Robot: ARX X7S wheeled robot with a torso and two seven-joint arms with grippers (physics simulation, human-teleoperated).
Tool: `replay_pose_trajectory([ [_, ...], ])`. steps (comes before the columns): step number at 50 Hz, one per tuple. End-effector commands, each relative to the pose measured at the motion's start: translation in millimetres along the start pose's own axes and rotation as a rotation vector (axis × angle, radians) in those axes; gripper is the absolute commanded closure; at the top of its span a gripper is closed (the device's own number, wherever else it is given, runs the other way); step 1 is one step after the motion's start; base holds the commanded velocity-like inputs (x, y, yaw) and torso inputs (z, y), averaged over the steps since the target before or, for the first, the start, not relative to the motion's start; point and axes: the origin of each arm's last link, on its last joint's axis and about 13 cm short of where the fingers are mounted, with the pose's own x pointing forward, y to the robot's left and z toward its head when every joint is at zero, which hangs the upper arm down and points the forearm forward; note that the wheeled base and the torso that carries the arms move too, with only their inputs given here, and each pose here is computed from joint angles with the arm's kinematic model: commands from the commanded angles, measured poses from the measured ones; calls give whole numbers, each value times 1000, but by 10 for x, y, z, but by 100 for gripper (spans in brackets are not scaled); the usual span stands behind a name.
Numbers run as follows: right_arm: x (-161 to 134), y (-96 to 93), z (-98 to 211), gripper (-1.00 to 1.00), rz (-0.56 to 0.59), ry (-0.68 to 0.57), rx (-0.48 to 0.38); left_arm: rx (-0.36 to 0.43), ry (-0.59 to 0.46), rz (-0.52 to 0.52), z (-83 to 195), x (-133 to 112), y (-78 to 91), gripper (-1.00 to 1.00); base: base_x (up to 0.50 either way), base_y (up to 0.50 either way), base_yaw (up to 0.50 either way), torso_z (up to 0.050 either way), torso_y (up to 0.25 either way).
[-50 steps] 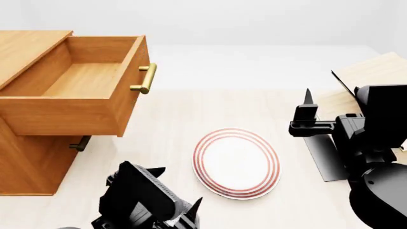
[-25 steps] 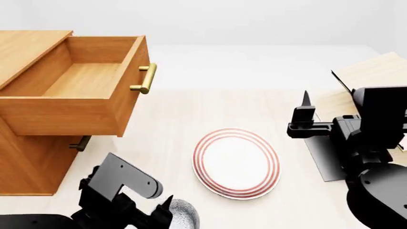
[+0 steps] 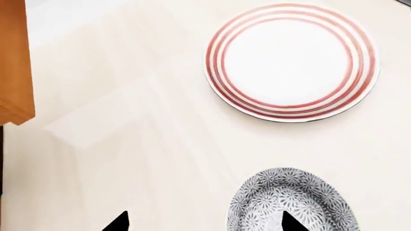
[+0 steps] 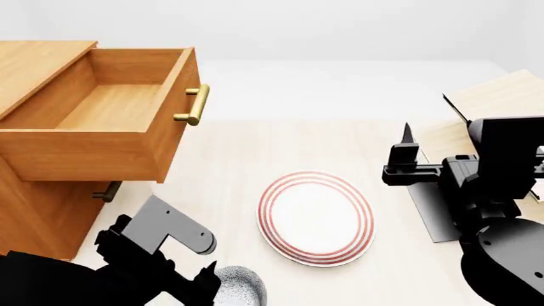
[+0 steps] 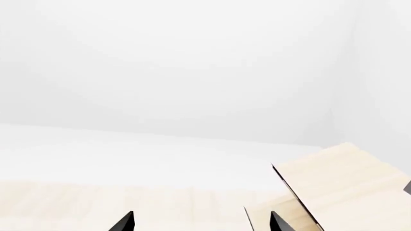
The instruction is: Open the top drawer of the cabinet and put the bowl in it.
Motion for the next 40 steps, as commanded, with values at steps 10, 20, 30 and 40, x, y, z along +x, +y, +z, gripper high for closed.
replay_pose_trajectory([
  [10, 3, -8, -11, -100, -1, 4, 2, 61, 98, 29, 91, 41, 57, -100, 0, 0, 0, 0, 0],
  [20, 20, -7, -27, -100, -1, 9, 3, 81, 142, 36, 96, 169, 75, -100, 0, 0, 0, 0, 0],
  [30, 39, -2, -54, -100, -1, 16, 5, 74, 150, 31, 116, 262, 95, -100, 0, 0, 0, 0, 0],
  [40, 54, -4, -76, -100, -5, 23, 4, 58, 164, 11, 63, 396, 90, -100, 0, 0, 0, 0, 0],
])
